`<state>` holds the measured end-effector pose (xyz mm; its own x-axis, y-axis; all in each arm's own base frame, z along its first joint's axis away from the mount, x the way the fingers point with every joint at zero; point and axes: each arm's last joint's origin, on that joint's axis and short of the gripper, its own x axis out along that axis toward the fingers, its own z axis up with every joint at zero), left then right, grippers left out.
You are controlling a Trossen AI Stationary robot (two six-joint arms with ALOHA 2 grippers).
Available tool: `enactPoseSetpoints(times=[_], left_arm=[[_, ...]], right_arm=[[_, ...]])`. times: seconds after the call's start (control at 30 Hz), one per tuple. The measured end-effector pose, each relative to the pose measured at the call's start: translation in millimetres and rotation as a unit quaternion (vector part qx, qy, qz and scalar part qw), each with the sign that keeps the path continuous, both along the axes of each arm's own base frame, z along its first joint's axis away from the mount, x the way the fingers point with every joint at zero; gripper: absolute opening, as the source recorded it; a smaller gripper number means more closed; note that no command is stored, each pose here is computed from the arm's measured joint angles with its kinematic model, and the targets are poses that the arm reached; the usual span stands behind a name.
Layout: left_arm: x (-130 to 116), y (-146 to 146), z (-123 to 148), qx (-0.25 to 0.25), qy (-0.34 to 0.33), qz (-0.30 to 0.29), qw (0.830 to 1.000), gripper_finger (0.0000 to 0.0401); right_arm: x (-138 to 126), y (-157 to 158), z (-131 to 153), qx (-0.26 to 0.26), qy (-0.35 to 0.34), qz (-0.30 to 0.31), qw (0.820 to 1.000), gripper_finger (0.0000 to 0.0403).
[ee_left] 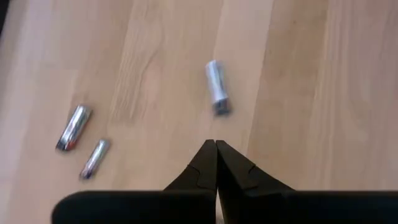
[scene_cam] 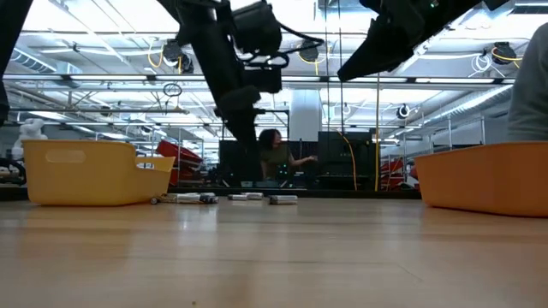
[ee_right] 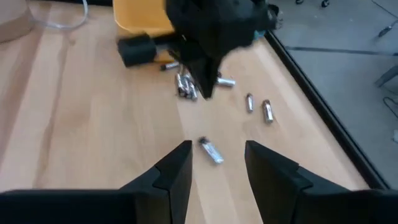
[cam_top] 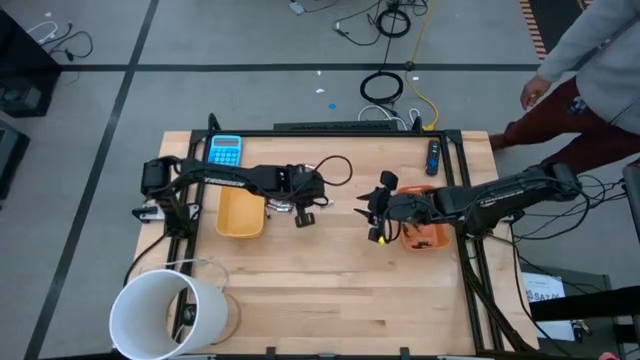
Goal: Sort batteries
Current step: Put the silver battery into the yellow bin
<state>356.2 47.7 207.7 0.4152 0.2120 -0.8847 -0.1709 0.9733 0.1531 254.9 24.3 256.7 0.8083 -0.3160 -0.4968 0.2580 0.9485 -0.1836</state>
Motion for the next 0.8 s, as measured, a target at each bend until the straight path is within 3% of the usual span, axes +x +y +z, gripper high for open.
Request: enactPoseSetpoints(times=[0.07,0.2,0.33,0.47,0.63,0.8], left_arm=[[-2,-4,6,-0.005,-0.001,0.004,1.000,0.0001],[-5,-20,11,-0.045,-0.003,-0.009,0.999,0.0003],[-5,-41,10,-0.088,0.007,-0.054,0.995,0.0006],[-4,-57,4,-0.071,-0.005,-0.055,0.996,0.0013],[-5,-73,4,-0.044,-0.009,-0.046,0.998,0.0065],[-5,-80,4,-0.025,-0.012,-0.046,0.999,0.0120]], right_arm=[[-6,-2,2,0.005,0.011,0.003,1.000,0.0139],[-4,3,-1,0.090,0.010,0.053,0.994,0.0139],[15,18,-44,0.030,0.076,0.064,0.995,0.0143],[35,29,-79,0.049,0.105,0.072,0.991,0.0153],[43,41,-124,0.086,0.172,0.075,0.978,0.0156],[45,47,-142,0.045,0.178,0.036,0.982,0.0154]])
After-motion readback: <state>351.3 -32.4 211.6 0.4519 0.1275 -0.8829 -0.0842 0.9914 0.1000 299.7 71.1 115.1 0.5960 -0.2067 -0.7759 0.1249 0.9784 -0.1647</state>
